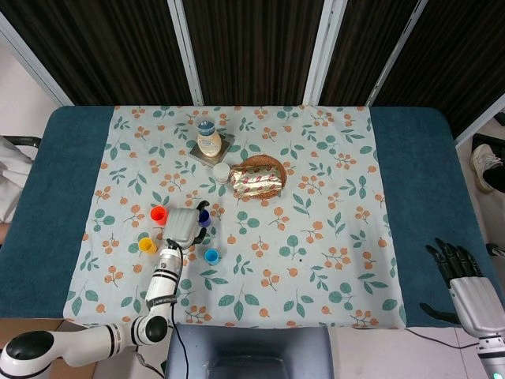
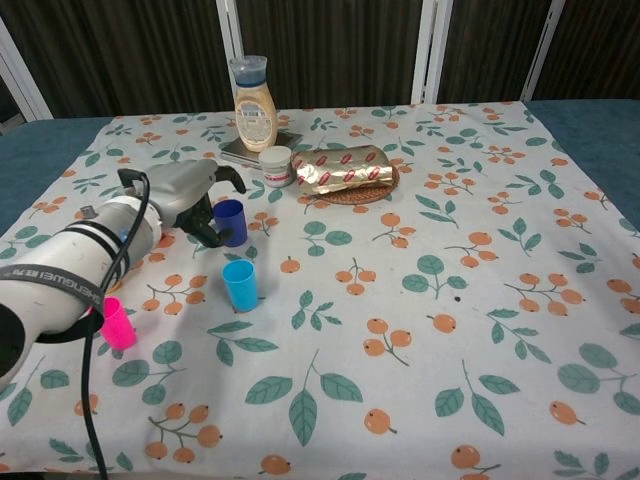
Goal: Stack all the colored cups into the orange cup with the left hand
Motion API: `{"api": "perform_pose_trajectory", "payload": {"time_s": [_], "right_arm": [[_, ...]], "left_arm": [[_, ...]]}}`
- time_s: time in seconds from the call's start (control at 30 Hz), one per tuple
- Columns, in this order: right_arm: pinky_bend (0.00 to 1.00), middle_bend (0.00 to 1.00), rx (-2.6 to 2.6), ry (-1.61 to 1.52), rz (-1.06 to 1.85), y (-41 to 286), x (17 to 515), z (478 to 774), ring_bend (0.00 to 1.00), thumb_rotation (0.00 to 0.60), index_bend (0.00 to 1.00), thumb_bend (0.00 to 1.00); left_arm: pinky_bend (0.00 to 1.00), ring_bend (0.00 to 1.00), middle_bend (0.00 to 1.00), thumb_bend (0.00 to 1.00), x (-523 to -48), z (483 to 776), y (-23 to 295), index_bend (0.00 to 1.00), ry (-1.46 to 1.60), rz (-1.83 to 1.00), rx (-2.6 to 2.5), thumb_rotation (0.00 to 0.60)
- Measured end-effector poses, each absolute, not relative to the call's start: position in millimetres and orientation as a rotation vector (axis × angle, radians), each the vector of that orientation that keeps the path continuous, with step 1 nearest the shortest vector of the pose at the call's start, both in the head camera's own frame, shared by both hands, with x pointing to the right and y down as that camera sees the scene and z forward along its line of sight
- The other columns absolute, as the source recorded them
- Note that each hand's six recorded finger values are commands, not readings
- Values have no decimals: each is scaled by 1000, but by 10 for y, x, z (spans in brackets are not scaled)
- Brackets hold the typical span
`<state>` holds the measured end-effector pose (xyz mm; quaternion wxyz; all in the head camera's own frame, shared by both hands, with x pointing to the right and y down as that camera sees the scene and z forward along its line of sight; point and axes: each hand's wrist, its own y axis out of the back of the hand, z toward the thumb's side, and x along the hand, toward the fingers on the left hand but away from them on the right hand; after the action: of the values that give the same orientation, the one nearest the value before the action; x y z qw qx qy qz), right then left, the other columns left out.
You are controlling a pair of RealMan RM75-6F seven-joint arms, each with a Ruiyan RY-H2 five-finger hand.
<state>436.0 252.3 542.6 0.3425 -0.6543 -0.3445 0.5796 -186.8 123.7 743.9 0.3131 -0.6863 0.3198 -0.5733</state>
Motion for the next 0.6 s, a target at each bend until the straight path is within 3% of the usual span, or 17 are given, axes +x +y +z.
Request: {"api": "perform_pose_trajectory", "payload": {"time_s": [0.6], "right_arm": [[0,0,-1699,-907,1503,2511,4375,5407,0,600,0,186]], "left_arm": [[1000,1000,1000,372,-1889,7496,1149,513,900,-1513,-1792,600]]}}
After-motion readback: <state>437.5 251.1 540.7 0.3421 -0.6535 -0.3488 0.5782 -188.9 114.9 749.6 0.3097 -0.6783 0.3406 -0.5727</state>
